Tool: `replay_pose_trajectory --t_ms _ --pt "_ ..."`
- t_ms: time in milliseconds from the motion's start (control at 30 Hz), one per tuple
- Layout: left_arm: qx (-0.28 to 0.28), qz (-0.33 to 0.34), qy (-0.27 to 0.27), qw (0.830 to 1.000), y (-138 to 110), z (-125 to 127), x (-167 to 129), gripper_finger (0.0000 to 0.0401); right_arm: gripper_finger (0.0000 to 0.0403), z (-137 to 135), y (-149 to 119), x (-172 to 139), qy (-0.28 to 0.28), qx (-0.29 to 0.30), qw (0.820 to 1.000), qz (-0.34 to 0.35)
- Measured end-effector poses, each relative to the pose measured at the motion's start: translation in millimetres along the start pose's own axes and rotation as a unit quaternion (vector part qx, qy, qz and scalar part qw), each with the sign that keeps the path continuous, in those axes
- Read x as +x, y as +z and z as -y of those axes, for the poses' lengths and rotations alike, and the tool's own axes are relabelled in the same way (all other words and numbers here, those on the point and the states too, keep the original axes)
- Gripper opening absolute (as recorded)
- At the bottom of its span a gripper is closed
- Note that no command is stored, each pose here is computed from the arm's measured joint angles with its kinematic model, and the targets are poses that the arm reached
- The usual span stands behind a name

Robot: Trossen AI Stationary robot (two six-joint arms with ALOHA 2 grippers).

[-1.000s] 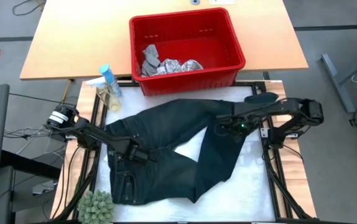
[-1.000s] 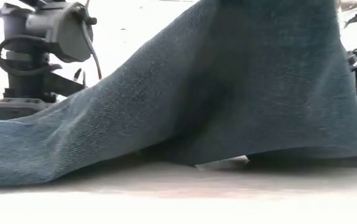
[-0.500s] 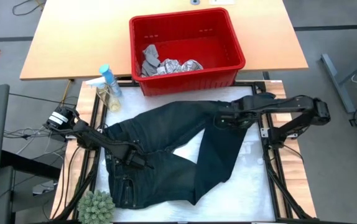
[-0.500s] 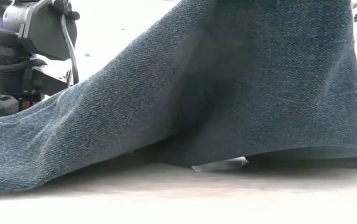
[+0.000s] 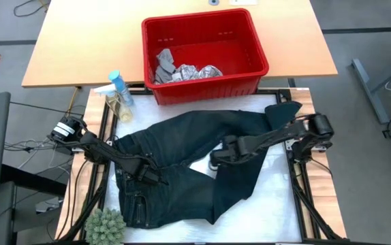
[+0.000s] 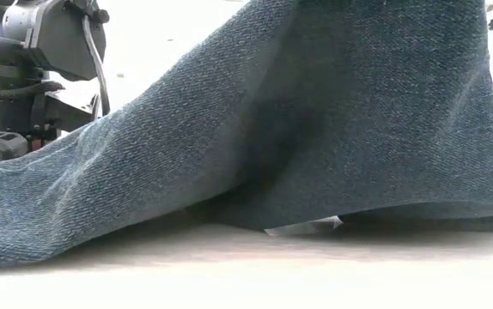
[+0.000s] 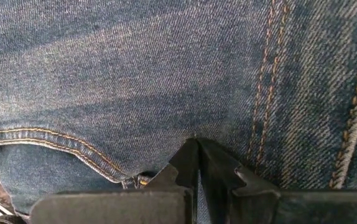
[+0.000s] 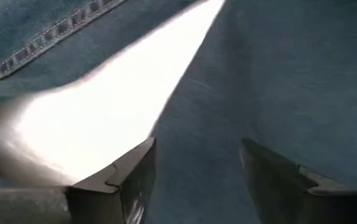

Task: Fold Laundry from Bin
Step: Fold the blue jeans

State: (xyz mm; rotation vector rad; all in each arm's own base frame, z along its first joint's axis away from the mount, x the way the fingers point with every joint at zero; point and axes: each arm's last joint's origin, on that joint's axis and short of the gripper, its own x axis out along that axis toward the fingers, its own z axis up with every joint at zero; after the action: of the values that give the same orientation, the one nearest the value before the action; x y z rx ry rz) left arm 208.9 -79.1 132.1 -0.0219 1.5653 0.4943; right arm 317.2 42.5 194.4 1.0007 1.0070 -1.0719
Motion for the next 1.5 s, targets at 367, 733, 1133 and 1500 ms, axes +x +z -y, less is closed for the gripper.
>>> replay_pose_trajectory --t_ms 367,733,1133,1500 --pt "0.0 0.0 -0.001 1.0 0 0 0 0.0 0.0255 -21 38 18 -0.123 -0.09 0.988 0.002" --pt "-0.007 0.001 0.0 1.0 0 0 0 0.0 0.0222 -14 35 40 -0.205 -0.096 0.973 -0.049" --pt "0.0 0.004 0.003 1.0 0 0 0 0.0 0.0021 -8 13 -15 -0.14 -0.108 0.98 -0.088" --pt "0.01 0.004 0.003 1.0 0 0 0 0.0 0.0021 48 -36 -139 0.031 -0.039 0.998 0.047"
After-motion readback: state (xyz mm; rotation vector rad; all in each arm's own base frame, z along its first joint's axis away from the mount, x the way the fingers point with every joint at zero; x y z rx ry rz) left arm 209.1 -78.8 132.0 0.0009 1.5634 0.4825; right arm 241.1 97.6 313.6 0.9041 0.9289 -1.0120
